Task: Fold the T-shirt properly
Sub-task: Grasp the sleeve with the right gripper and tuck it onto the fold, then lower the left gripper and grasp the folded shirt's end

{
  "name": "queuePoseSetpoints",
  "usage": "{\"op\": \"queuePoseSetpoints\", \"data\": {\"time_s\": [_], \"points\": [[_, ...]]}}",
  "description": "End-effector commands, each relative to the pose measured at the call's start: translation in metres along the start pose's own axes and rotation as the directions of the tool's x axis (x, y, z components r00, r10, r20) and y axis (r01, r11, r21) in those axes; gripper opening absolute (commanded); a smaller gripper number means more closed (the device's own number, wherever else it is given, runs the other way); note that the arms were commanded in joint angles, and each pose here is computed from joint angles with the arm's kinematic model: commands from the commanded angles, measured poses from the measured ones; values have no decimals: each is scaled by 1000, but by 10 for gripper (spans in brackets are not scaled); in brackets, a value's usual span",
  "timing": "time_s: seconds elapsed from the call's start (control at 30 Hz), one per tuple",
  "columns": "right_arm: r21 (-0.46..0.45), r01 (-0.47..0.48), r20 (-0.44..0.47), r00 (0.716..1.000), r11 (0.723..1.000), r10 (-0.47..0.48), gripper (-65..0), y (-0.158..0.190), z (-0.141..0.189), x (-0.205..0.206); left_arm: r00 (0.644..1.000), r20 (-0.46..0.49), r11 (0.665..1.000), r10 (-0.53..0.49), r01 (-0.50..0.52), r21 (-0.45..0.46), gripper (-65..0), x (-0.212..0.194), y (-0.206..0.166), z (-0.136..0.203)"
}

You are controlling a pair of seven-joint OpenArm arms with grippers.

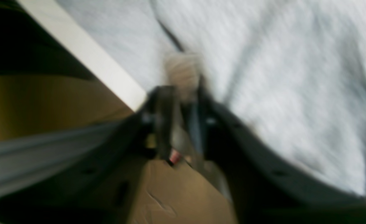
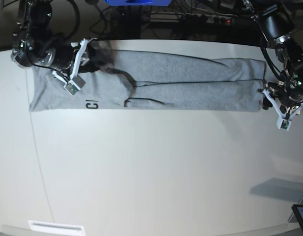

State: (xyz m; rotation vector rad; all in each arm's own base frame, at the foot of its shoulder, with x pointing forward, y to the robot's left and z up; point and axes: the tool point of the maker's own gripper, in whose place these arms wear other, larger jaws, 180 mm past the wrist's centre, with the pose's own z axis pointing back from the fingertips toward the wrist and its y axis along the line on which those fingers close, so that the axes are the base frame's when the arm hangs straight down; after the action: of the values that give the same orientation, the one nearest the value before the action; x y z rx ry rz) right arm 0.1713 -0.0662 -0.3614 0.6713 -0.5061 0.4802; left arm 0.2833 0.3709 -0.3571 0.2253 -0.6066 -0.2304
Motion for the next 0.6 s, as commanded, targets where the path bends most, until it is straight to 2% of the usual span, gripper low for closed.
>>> {"op": "queuePoseSetpoints", "data": {"time_s": [0.0, 0.07, 0.13, 0.23, 0.33, 0.43, 0.57], "points": [[13, -8, 69, 998, 1000, 7, -390, 1, 9, 15, 999, 37, 999, -10, 9, 33, -272, 13, 13, 7], [33, 31, 130, 991, 999, -35, -316, 0, 18, 24, 999, 40, 999, -10, 9, 32, -272, 14, 12, 7], [32, 105, 168, 980, 994, -109, -280, -7, 29, 29, 999, 43, 999, -9, 7, 35, -272, 15, 13, 7], [59, 161, 246, 954, 985, -171, -279, -15, 52, 46, 995, 103, 999, -9, 5, 40, -272, 26, 15, 11], [99, 167, 306, 933, 981, -190, -279, -16, 64, 65, 988, 151, 998, -34, 27, 51, -275, 37, 12, 19], [94, 160, 316, 931, 983, -181, -279, -18, 64, 71, 983, 182, 997, -29, 16, 73, -277, 34, 5, 34], [13, 158, 300, 941, 987, -155, -279, -31, 62, 67, 978, 195, 990, 79, -100, 103, -277, 12, 12, 44]]}}
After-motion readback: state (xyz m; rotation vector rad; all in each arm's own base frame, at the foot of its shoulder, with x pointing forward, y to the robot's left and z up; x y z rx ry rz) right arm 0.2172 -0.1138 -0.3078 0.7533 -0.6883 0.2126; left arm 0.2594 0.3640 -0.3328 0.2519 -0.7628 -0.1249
